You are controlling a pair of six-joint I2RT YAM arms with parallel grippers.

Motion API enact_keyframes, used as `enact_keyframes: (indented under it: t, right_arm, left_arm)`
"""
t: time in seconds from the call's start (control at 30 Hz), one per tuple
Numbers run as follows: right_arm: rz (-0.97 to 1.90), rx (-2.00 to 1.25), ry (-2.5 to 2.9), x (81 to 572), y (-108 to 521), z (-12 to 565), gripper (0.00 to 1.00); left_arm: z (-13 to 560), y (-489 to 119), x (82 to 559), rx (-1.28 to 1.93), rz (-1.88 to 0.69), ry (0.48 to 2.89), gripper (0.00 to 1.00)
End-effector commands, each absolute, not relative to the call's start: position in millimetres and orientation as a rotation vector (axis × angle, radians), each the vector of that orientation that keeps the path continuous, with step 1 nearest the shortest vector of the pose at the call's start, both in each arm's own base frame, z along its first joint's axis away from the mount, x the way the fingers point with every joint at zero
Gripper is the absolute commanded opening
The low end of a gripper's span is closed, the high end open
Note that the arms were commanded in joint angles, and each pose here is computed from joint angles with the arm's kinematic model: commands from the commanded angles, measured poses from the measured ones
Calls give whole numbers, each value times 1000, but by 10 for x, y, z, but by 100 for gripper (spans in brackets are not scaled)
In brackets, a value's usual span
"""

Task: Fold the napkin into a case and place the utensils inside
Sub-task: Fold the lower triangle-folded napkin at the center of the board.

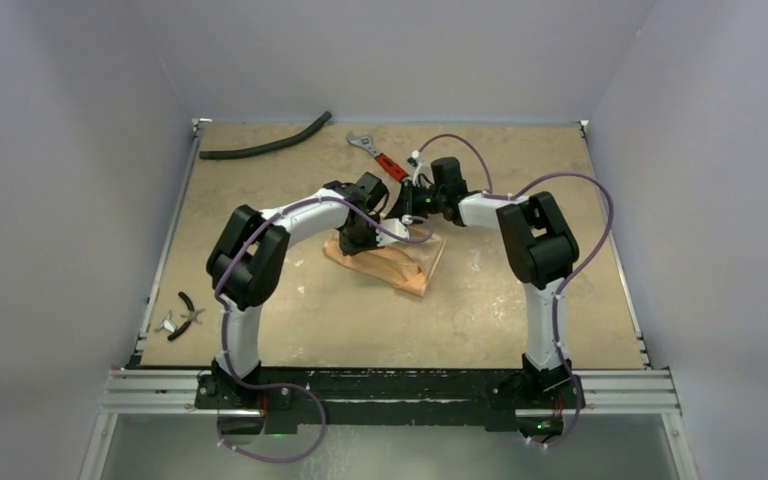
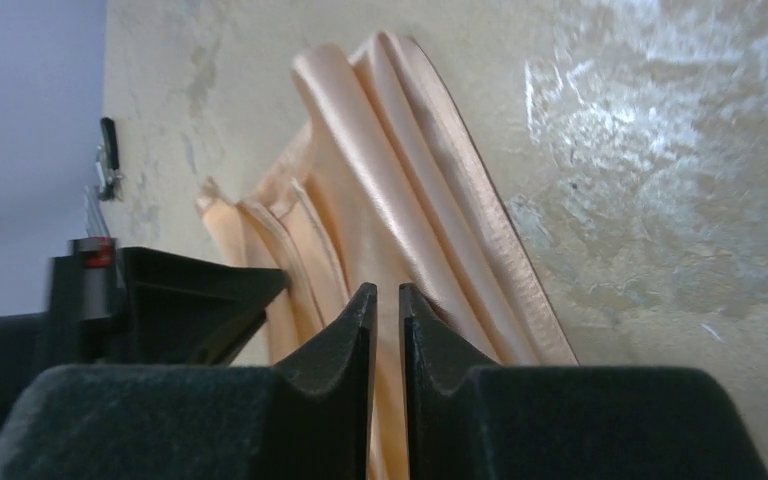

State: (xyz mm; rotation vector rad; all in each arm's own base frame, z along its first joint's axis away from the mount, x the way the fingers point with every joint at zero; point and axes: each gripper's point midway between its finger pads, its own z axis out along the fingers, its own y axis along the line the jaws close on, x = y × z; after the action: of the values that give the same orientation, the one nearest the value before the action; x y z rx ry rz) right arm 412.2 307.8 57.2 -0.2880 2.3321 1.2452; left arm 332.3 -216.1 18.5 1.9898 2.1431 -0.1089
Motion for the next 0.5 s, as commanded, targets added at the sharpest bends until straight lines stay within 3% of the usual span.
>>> enact_keyframes:
  t: [0.0,0.47]
  right_arm:
    - [1265,-327,2343,4141,3146,494,15]
    - [1202,-247,2428,4004,3107,36,9]
  left_arm:
    - [424,-2354,3480,1946,-91,2041,0]
    - [590,-2659,3623,1912,-50,1950,0]
